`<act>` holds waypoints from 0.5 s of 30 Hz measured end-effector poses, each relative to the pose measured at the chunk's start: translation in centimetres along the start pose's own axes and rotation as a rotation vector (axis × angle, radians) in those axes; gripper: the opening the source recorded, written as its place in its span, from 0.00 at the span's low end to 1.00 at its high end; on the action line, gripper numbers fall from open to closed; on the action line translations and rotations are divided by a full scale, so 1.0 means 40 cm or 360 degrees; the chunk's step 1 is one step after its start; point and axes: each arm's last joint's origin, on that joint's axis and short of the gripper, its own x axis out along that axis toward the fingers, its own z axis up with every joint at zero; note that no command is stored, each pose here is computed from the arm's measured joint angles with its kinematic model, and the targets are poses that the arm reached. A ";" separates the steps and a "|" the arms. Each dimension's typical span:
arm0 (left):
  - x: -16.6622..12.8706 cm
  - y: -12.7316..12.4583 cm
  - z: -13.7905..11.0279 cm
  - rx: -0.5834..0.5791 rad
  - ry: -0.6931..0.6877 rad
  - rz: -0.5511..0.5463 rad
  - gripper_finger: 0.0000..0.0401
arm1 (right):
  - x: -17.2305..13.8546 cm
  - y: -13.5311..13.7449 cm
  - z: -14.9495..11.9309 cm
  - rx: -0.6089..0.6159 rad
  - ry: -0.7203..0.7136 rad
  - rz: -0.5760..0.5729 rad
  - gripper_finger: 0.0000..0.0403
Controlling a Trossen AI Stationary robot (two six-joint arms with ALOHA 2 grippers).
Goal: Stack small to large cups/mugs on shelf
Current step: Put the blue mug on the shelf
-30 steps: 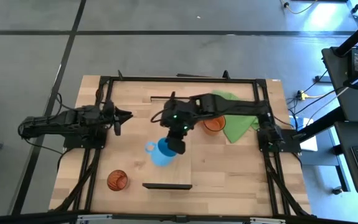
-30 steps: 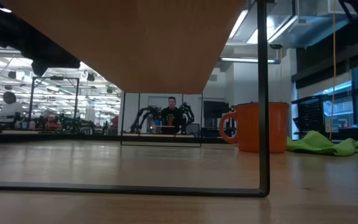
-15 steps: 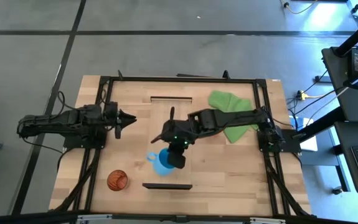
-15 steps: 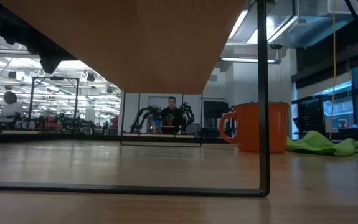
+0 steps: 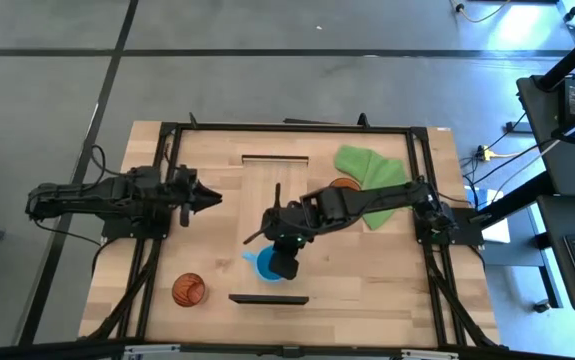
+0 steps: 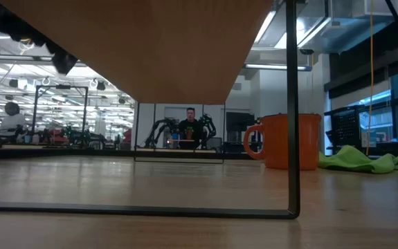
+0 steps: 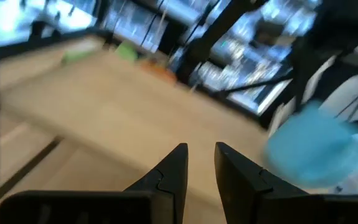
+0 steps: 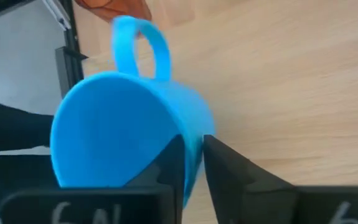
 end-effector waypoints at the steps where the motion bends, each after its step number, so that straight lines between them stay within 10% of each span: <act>1: 0.000 -0.003 0.006 0.0003 -0.0039 -0.0020 0.18 | 0.001 0.000 -0.001 -0.0007 0.0000 -0.0012 0.17; 15: -0.001 -0.008 0.016 0.0081 -0.0108 -0.0040 0.18 | -0.016 -0.001 0.014 -0.0085 -0.0088 0.0013 0.18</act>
